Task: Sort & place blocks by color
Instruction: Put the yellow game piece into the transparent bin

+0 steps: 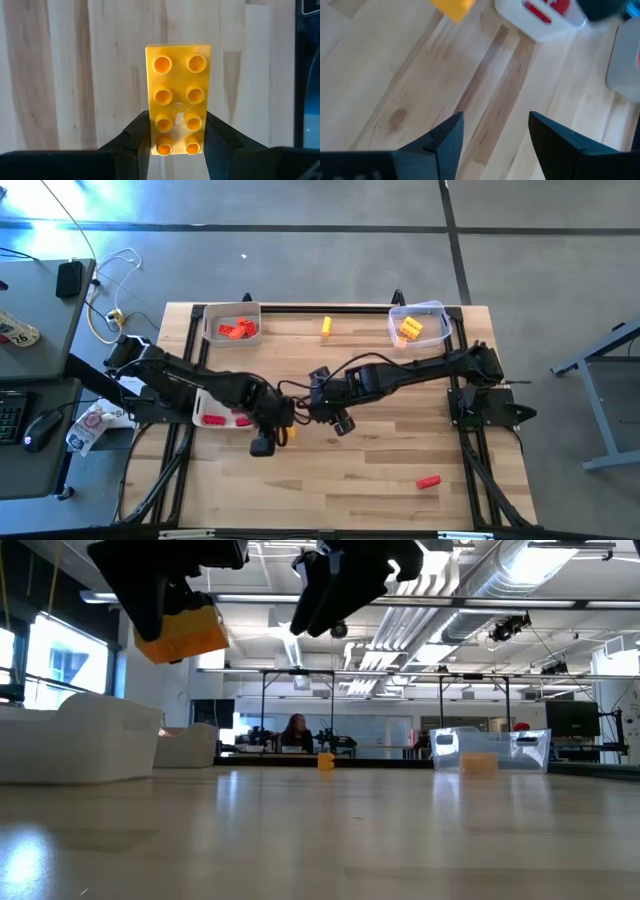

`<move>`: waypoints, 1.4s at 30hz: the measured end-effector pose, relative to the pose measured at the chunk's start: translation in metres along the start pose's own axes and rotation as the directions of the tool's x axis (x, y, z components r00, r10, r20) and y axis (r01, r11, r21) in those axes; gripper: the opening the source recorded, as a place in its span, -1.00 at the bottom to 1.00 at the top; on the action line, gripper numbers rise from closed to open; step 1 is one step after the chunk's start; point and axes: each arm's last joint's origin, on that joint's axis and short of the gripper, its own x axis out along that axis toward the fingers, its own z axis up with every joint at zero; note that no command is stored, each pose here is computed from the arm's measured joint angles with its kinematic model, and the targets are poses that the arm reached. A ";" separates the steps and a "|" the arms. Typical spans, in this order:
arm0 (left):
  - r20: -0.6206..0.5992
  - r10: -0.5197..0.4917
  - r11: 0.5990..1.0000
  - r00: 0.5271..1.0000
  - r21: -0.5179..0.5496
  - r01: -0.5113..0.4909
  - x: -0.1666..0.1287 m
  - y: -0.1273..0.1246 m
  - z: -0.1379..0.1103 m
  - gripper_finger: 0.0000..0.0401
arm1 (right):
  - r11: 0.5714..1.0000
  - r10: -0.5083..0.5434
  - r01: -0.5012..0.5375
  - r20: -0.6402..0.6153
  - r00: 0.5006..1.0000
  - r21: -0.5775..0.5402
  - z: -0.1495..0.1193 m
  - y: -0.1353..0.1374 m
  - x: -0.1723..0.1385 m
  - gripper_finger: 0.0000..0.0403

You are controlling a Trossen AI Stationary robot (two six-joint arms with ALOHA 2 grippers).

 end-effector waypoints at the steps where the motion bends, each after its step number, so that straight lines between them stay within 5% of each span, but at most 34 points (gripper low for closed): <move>1: 0.001 0.003 1.000 1.000 0.006 -0.003 0.000 0.003 0.001 -0.44 | 1.000 -0.002 0.002 0.008 1.000 -0.013 0.001 0.001 0.000 0.01; 7: 0.020 0.007 0.999 1.000 0.036 -0.007 -0.004 0.023 0.006 -0.44 | 0.995 -0.017 0.020 0.033 0.999 -0.099 0.010 0.014 -0.002 -0.05; 12: 0.082 -0.048 0.995 0.995 0.088 0.041 -0.008 0.037 0.014 -0.44 | 0.987 -0.108 0.107 -0.006 0.994 -0.120 0.013 0.020 -0.003 -0.09; 18: 0.152 -0.149 0.978 0.977 0.166 0.123 -0.011 0.043 0.022 -0.44 | 0.985 -0.088 0.090 0.022 0.996 -0.150 0.017 0.024 -0.005 -0.10; 28: 0.103 -0.195 0.977 0.975 0.103 0.184 -0.014 0.057 0.017 -0.42 | 0.967 -0.136 0.147 0.067 0.988 -0.206 0.028 0.037 -0.012 -0.10; 42: 0.242 -0.311 0.948 0.919 0.155 0.279 -0.020 0.067 0.030 -0.43 | 0.941 -0.197 0.214 0.092 0.976 -0.262 0.033 0.039 -0.014 -0.10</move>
